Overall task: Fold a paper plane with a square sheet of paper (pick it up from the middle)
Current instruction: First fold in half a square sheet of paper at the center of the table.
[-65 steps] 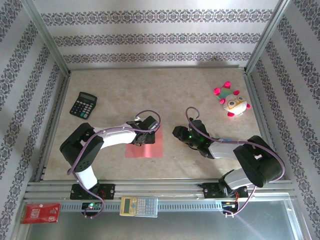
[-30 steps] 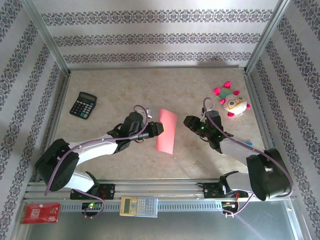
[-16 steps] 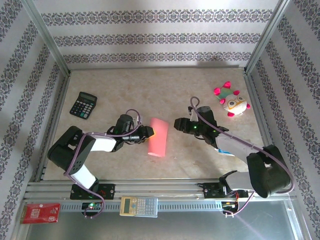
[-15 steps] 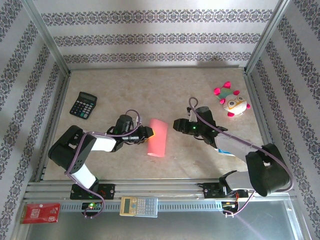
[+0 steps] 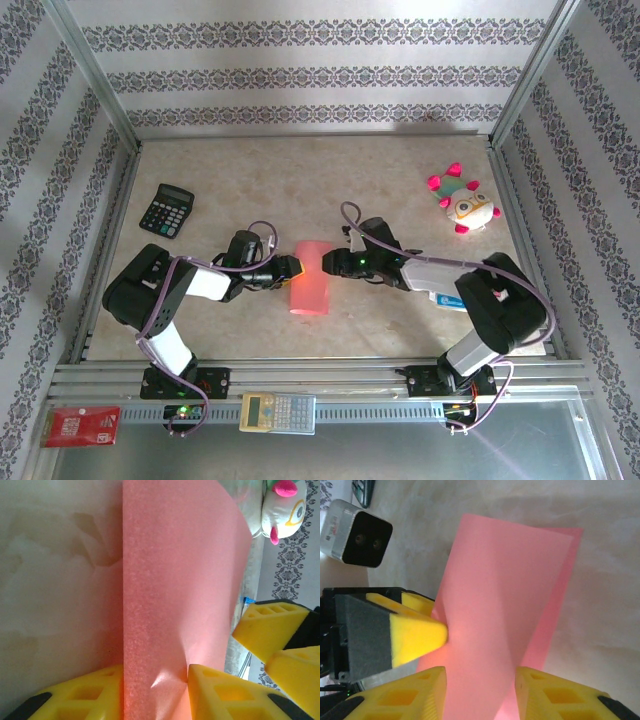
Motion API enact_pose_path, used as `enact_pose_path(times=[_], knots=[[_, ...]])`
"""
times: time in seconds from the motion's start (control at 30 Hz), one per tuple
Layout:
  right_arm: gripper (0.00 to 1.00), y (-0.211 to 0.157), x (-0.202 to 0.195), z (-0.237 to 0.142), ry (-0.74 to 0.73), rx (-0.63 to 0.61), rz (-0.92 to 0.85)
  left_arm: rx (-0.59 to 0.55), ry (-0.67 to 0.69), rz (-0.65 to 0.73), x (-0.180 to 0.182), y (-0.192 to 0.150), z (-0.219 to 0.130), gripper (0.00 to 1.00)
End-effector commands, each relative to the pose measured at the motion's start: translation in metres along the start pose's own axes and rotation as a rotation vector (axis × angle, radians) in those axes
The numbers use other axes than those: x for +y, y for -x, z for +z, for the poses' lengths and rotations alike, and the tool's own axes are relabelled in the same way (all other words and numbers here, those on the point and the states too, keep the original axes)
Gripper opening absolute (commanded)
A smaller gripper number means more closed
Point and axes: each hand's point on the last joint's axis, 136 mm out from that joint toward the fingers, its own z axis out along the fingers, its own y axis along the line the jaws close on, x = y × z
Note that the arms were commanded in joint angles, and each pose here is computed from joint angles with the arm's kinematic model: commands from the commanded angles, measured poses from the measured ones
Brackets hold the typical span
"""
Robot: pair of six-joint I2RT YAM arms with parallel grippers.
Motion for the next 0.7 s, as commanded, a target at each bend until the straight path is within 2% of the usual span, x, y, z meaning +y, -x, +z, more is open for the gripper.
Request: enact_pose_path(times=[0.0,0.2,0.43,0.67], knots=[[0.39,0.014,0.013,0.012,0.037,-0.015,-0.002,-0.017,0.119,0.004,0.031,-0.002,-0.003,0.38],[0.25,0.021,-0.001,0.026,-0.022,-0.017,0.007,-0.017,0.156,0.024,0.034,-0.004,-0.006,0.41],[0.22,0.024,-0.008,0.037,-0.04,-0.004,0.014,-0.011,0.276,0.073,0.043,-0.007,-0.015,0.44],[0.22,0.018,-0.01,0.049,-0.035,0.022,0.023,0.004,0.398,0.117,0.053,-0.005,-0.013,0.36]])
